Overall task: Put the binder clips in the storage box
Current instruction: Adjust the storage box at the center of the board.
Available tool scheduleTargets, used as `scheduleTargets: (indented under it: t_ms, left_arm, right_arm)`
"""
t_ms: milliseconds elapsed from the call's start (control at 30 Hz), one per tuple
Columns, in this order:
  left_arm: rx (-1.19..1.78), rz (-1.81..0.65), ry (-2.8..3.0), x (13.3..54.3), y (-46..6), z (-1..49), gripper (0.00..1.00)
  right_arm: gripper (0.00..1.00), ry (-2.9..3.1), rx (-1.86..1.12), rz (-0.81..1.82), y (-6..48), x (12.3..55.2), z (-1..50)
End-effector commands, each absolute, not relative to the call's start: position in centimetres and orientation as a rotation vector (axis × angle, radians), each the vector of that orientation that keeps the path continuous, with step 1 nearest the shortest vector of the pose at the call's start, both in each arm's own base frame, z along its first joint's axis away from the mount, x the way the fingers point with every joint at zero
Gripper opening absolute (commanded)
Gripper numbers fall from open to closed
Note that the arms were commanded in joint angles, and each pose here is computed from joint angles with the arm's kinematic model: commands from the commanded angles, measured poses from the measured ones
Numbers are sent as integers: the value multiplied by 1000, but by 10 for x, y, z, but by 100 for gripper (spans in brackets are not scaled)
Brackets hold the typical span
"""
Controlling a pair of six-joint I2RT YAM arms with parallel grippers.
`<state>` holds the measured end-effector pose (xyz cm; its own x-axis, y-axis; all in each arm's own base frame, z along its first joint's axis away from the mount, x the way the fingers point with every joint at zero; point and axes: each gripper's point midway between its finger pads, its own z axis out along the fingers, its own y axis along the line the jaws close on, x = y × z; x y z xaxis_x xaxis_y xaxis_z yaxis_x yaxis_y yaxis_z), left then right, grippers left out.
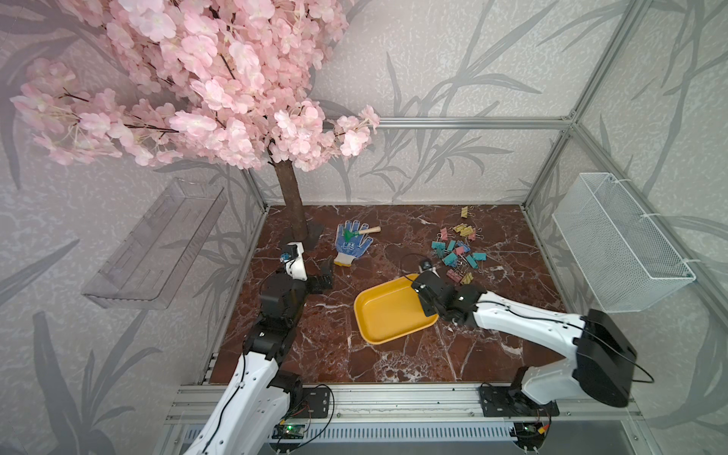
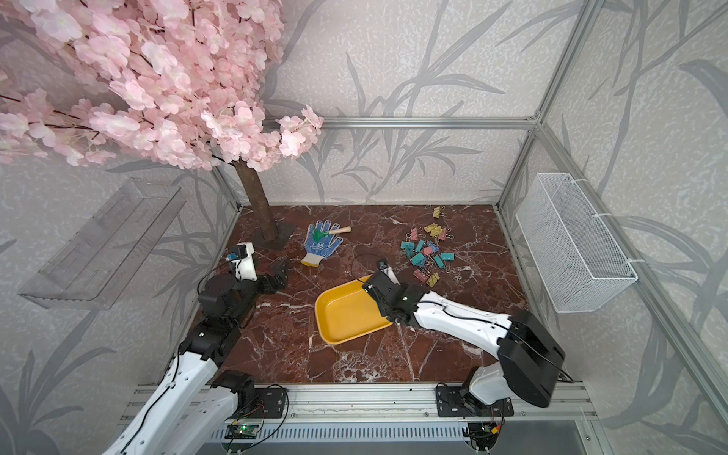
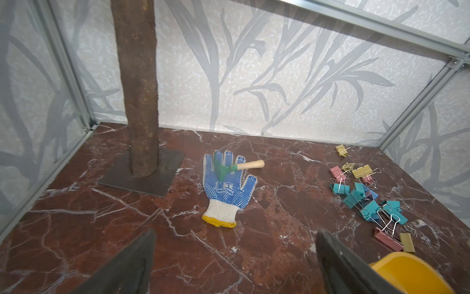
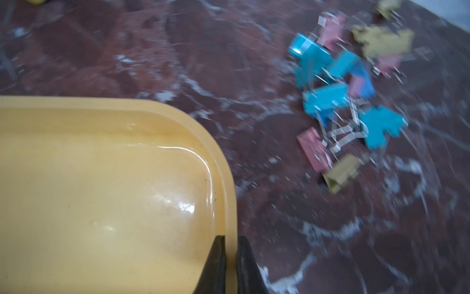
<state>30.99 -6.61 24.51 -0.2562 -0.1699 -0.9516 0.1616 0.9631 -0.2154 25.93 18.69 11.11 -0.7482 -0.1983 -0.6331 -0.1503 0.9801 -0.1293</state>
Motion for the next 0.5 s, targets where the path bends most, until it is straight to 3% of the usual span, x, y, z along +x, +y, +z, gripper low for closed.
scheduleTargets:
  t_ms: [0, 267, 467]
  left_arm:
    - [95, -381, 1728, 327, -91, 280, 100]
    - [212, -471, 1737, 335, -127, 270, 100]
    - [254, -439, 1772, 324, -127, 256, 100]
  right_arm:
    - [0, 2451, 204, -153, 123, 225, 96]
    - [0, 2545, 228, -17, 106, 186, 69]
    - [22, 2516, 90, -6, 120, 198, 71]
